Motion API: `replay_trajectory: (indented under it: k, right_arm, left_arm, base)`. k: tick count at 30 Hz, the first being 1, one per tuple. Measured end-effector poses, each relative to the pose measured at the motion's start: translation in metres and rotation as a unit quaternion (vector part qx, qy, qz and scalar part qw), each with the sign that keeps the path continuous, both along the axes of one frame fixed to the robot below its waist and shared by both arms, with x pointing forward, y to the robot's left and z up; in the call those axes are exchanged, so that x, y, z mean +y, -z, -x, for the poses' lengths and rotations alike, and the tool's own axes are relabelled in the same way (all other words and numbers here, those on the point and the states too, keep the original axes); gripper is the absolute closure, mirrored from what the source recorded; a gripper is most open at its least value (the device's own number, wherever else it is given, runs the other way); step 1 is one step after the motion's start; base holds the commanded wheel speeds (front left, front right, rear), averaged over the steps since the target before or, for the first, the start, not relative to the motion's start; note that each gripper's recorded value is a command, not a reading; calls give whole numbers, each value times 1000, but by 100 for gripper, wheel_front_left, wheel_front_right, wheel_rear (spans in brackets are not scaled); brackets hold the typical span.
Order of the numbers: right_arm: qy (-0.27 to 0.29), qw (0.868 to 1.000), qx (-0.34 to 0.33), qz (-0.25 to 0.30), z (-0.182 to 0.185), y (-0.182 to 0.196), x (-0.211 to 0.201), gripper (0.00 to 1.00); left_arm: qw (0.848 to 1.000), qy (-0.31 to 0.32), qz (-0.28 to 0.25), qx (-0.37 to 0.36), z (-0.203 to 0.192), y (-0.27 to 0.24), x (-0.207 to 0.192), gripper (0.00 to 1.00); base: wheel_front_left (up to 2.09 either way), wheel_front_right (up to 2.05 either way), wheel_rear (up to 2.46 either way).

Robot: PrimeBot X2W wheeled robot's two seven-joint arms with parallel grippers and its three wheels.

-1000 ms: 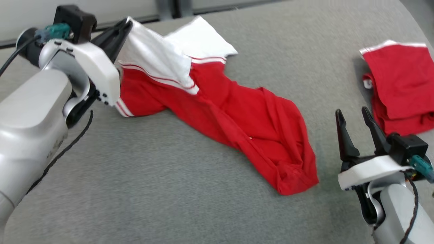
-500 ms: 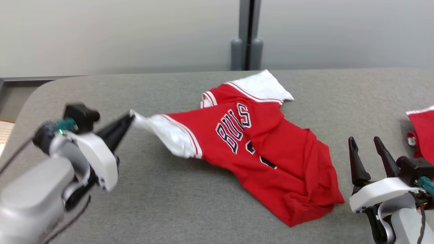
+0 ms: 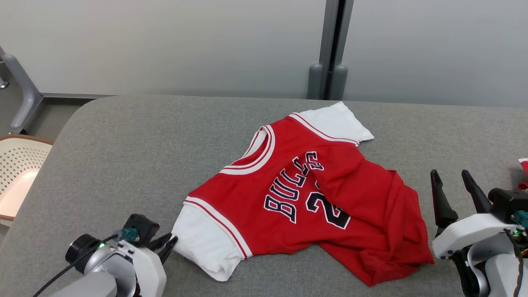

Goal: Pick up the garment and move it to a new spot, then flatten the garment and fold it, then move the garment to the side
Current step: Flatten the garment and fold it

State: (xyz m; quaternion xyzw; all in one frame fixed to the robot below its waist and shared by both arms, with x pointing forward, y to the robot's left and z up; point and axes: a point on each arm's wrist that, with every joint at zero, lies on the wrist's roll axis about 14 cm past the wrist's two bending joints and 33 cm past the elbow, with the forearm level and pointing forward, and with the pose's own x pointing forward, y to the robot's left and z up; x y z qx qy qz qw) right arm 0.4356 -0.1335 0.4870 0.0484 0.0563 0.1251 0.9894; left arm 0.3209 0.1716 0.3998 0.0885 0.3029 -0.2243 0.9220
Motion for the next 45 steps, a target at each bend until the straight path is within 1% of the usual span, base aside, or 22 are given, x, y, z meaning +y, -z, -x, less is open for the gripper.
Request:
replay_trajectory:
  k: [3,5,9,10,11,12,14,16,18,19,22,24,28,33,34,35,36,37,38,43,45]
  right_arm:
    - [3,1000,13,3,-2,5,-2,0]
    - [4,1000,22,6,-5,8,-3,0]
    - [4,998,55,9,-11,19,-2,0]
    - [6,998,68,1,-13,23,-2,0]
    - [12,996,87,-13,-15,29,-2,0]
    - [9,994,105,-16,-17,35,1,0]
    - [1,992,129,0,-21,44,3,0]
    - [-3,989,148,4,-31,49,5,0]
    - [-16,984,178,25,-41,62,10,0]
    - [-17,982,189,27,-44,66,10,0]
    - [-18,975,219,26,-54,78,11,0]
    - [-20,970,238,37,-58,88,11,0]
    - [-28,963,263,42,-66,101,15,0]
    - [-39,959,277,51,-68,110,18,0]
    - [-42,958,280,50,-68,111,20,9]
    - [-44,957,281,51,-67,111,21,23]
    - [-45,957,282,53,-66,112,21,53]
    - [-46,956,283,56,-65,112,20,68]
    - [-48,955,285,59,-64,112,20,100]
    - [-46,955,286,59,-63,110,15,100]
    - [-38,958,280,54,-65,105,10,100]
  left_arm:
    - [998,-35,25,-35,-17,-12,-1,0]
    - [994,-65,51,-68,-31,-25,-2,0]
    - [975,-128,114,-140,-59,-57,0,0]
    - [970,-141,127,-152,-64,-63,-1,0]
    - [965,-151,139,-163,-69,-69,-1,0]
    - [961,-159,150,-170,-73,-74,-3,0]
    - [956,-165,168,-176,-77,-78,-9,0]
    - [954,-168,175,-179,-80,-78,-13,0]
    - [950,-167,184,-190,-86,-82,-18,0]
    - [949,-169,187,-190,-87,-81,-19,0]
    - [948,-172,192,-184,-87,-73,-21,0]
    - [948,-175,193,-183,-88,-70,-21,0]
    - [946,-186,195,-179,-90,-62,-17,0]
    - [946,-197,194,-171,-86,-52,-13,0]
    - [946,-198,194,-169,-86,-51,-13,0]
    - [946,-198,195,-169,-86,-51,-13,0]
    - [945,-199,194,-171,-86,-51,-12,0]
    - [946,-198,193,-171,-86,-50,-12,0]
    - [946,-199,192,-171,-86,-50,-11,0]
    - [946,-197,193,-171,-85,-48,-12,0]
    - [946,-196,194,-171,-85,-49,-13,0]
  base:
    - [0,0,0]
    - [0,0,0]
    - [0,0,0]
    - [0,0,0]
    - [0,0,0]
    - [0,0,0]
    - [0,0,0]
    - [0,0,0]
    - [0,0,0]
    - [0,0,0]
    - [0,0,0]
    - [0,0,0]
    - [0,0,0]
    - [0,0,0]
    - [0,0,0]
    - [0,0,0]
    - [0,0,0]
    - [0,0,0]
    - [0,0,0]
    - [0,0,0]
    - [0,0,0]
